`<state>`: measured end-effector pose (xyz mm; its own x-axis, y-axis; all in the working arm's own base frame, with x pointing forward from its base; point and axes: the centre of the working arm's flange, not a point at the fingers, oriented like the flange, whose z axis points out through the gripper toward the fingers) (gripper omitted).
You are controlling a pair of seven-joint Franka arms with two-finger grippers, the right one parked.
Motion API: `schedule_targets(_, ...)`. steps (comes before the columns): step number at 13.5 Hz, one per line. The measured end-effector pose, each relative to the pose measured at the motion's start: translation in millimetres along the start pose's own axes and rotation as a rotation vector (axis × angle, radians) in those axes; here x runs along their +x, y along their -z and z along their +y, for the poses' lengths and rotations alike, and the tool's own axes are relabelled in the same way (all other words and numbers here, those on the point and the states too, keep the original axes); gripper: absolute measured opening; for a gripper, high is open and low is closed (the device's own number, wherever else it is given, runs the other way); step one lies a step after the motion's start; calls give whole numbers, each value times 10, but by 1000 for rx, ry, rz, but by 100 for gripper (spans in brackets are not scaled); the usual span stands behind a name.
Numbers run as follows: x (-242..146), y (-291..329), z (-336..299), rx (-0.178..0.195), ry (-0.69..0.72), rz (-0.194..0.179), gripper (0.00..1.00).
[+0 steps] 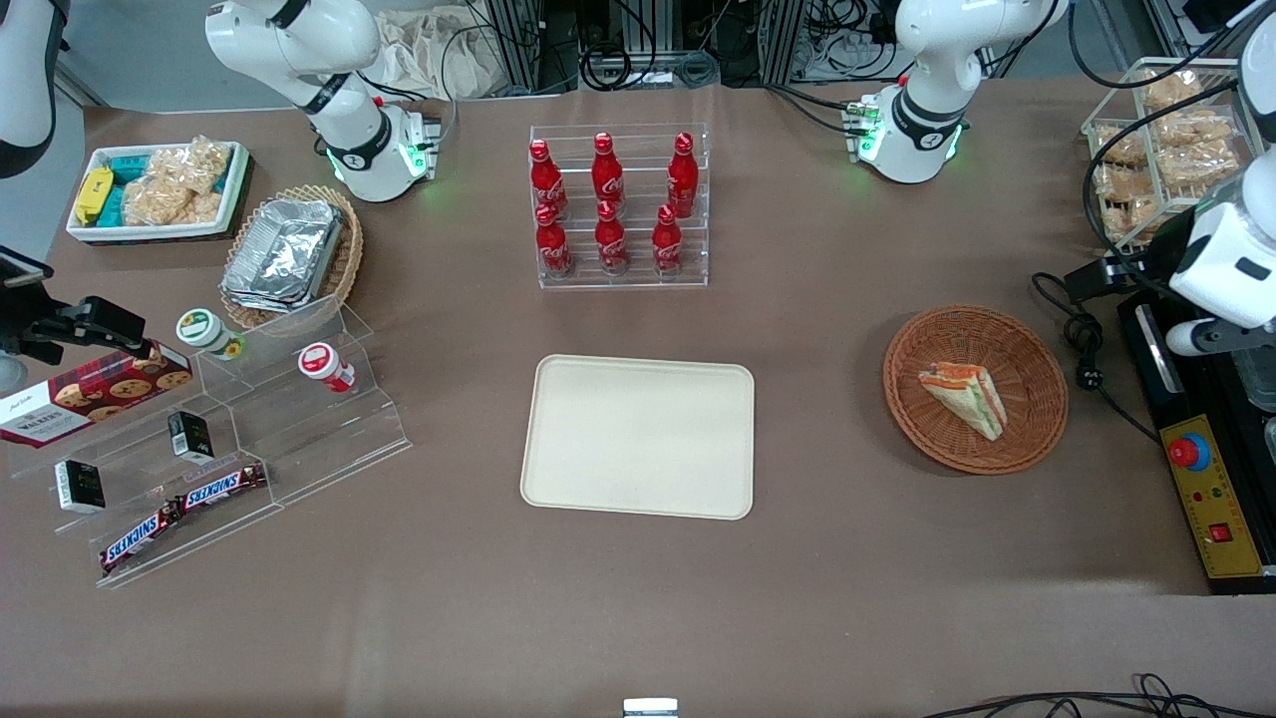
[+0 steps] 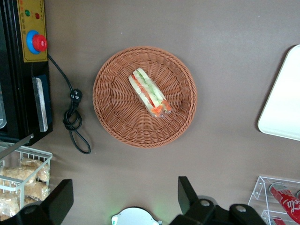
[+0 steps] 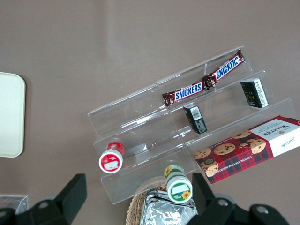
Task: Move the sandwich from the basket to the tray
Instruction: 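Move the left gripper over the wrapped sandwich in the wicker basket, then lower the left gripper and close it on the sandwich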
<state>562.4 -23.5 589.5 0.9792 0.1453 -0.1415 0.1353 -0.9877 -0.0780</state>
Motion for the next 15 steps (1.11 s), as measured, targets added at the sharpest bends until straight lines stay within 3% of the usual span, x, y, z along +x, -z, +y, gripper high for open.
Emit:
schedule_targets(4,8,-33,-7,1,10,-14,99)
schedule_targets(11,-28,-752,240,17,-34,-164,99)
schedule_targets(13,-8,-1136,280,13,-12,-166,99)
schedule_targets(15,28,-1501,300,6,48,-125,99)
